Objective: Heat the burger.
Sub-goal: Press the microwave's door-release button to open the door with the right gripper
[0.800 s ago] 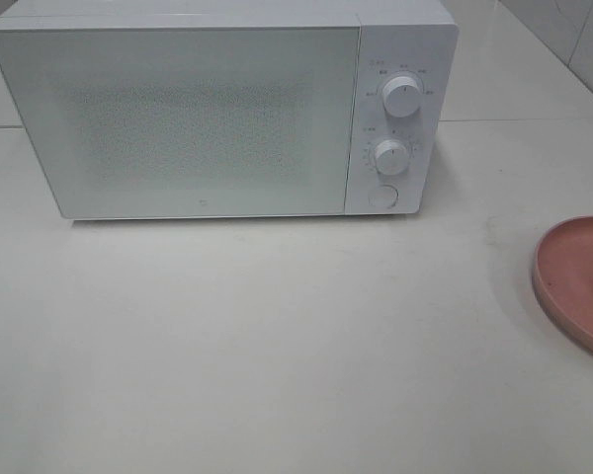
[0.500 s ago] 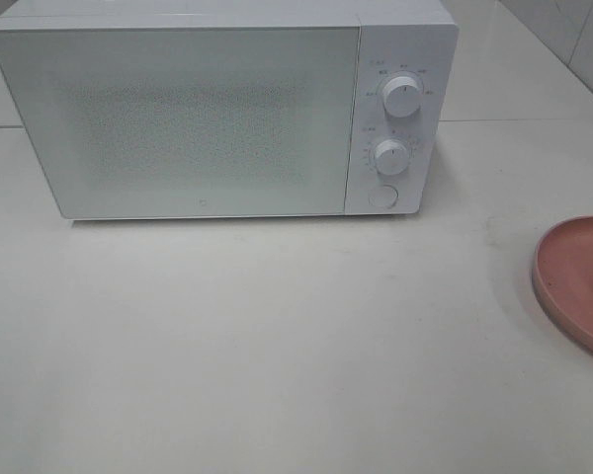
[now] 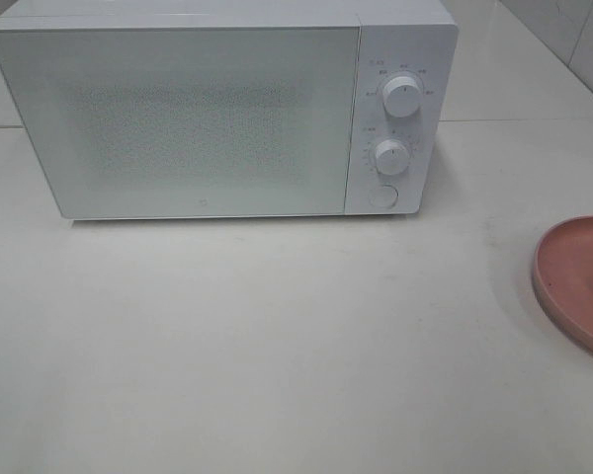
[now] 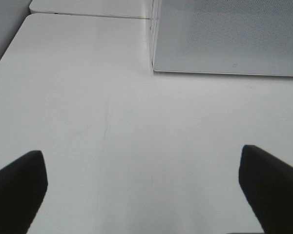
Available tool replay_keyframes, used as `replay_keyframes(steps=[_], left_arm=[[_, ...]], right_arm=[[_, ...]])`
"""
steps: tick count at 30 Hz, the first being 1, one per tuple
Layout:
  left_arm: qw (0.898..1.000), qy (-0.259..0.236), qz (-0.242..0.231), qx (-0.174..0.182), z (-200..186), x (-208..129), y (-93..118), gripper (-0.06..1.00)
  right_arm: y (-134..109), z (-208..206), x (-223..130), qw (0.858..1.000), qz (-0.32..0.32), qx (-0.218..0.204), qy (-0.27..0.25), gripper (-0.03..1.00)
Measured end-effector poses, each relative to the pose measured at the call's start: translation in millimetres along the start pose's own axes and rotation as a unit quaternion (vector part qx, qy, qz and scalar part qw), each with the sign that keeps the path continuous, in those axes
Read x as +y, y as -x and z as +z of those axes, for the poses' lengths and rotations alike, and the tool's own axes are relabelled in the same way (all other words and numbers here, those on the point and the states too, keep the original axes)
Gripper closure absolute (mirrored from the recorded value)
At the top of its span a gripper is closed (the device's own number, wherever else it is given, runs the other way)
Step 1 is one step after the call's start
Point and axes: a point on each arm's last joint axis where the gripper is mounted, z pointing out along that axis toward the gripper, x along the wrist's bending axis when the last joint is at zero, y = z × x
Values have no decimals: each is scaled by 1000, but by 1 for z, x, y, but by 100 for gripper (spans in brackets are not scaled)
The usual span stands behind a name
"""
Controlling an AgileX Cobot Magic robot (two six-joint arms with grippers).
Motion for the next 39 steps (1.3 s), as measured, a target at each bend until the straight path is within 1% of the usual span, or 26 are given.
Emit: replay_keyframes(steps=[1,3,4,6,17,19,23,25,28,30,34,39], left_arm=[[1000,0,0,0,0,0,0,-4],[1000,0,0,0,0,0,0,-4],[1000,0,0,0,0,0,0,-4],[1000,0,0,0,0,0,0,-4],[1000,0,0,0,0,0,0,-4],[1000,0,0,0,0,0,0,-4],[1000,0,0,0,0,0,0,-4],[1000,0,0,0,0,0,0,-4],[1000,0,0,0,0,0,0,-4],[1000,0,0,0,0,0,0,-4],[1000,0,0,0,0,0,0,-4],[1000,0,0,0,0,0,0,-4]], right_arm=[[0,0,0,1000,0,0,0,7],[-2,14,9,1000,0,-3,-24,8],[-2,14,9,1000,0,-3,-24,8],[-3,29,18,999,-1,-5,-40,9],[-7,68,40,999,-2,-5,-45,12],[-8,82,45,999,-3,-5,-48,12],[-9,95,49,998,-3,-5,-56,13],[-10,113,52,998,-3,-6,-65,14],[-10,118,52,998,-4,-6,-68,14],[-10,133,53,997,-4,-7,-80,15],[-10,141,53,996,-4,-8,-88,15],[-11,155,55,997,-4,-6,-80,16]])
